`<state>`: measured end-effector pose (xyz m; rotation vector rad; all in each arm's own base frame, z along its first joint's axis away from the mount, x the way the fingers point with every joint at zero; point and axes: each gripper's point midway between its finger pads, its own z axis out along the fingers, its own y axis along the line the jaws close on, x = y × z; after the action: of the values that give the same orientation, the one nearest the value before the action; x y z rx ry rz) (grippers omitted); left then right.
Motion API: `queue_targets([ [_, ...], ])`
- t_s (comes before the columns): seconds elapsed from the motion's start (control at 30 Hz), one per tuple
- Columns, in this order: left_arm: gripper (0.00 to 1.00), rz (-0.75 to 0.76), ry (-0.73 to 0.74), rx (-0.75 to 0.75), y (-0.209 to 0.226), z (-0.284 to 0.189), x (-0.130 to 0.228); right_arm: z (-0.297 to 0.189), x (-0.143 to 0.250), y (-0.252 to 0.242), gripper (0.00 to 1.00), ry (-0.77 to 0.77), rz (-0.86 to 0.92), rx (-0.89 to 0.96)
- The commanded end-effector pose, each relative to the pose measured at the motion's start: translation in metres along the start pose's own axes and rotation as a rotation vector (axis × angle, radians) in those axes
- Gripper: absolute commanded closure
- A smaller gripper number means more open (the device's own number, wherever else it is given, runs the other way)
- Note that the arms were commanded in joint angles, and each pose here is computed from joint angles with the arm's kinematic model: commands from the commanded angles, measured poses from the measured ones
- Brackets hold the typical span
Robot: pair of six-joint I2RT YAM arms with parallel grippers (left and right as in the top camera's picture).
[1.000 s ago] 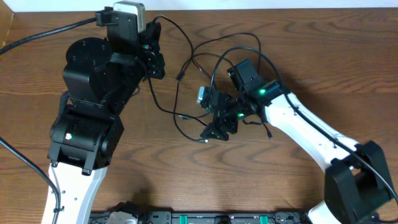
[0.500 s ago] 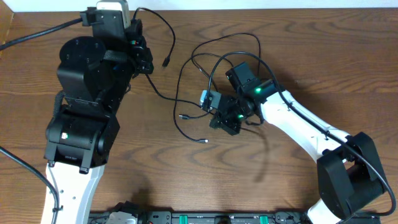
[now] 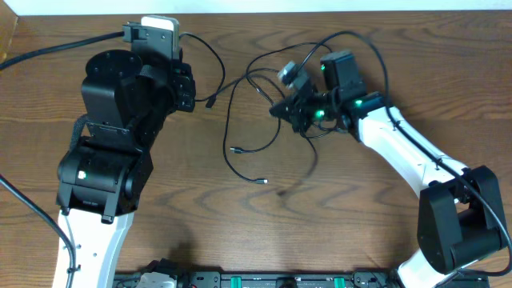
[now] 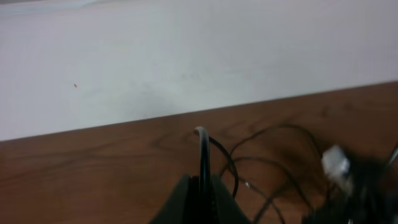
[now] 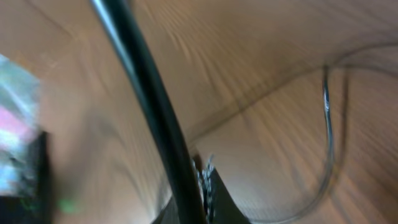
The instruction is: Untangle cables
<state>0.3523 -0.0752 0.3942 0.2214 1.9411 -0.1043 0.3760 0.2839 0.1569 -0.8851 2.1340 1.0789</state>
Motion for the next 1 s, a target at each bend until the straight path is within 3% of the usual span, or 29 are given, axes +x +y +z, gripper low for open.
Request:
queue_targets([
  [0.0, 0.92, 0.145, 0.008, 0.127, -0.02, -0.008, 0.003, -0.015, -0.032, 0.042, 0.99, -0.095, 0.11, -0.282],
  [0.13, 0.93, 0.224, 0.033, 0.303, -0.049, -0.014, 0.015, -0.019, -0.056, 0.049, 0.99, -0.178, 0.022, -0.307],
  [0.37, 0.92, 0.223, 0.047, 0.376, -0.061, -0.018, 0.021, -0.02, -0.074, 0.061, 0.99, -0.248, -0.093, -0.325],
  [0.63, 0.93, 0.207, 0.026, 0.562, -0.089, -0.033, 0.02, -0.023, -0.091, 0.075, 0.99, -0.323, -0.216, -0.343],
  [0.97, 0.93, 0.197, 0.042, 0.61, -0.096, -0.038, 0.025, -0.027, -0.104, 0.076, 0.93, -0.38, -0.273, -0.316],
])
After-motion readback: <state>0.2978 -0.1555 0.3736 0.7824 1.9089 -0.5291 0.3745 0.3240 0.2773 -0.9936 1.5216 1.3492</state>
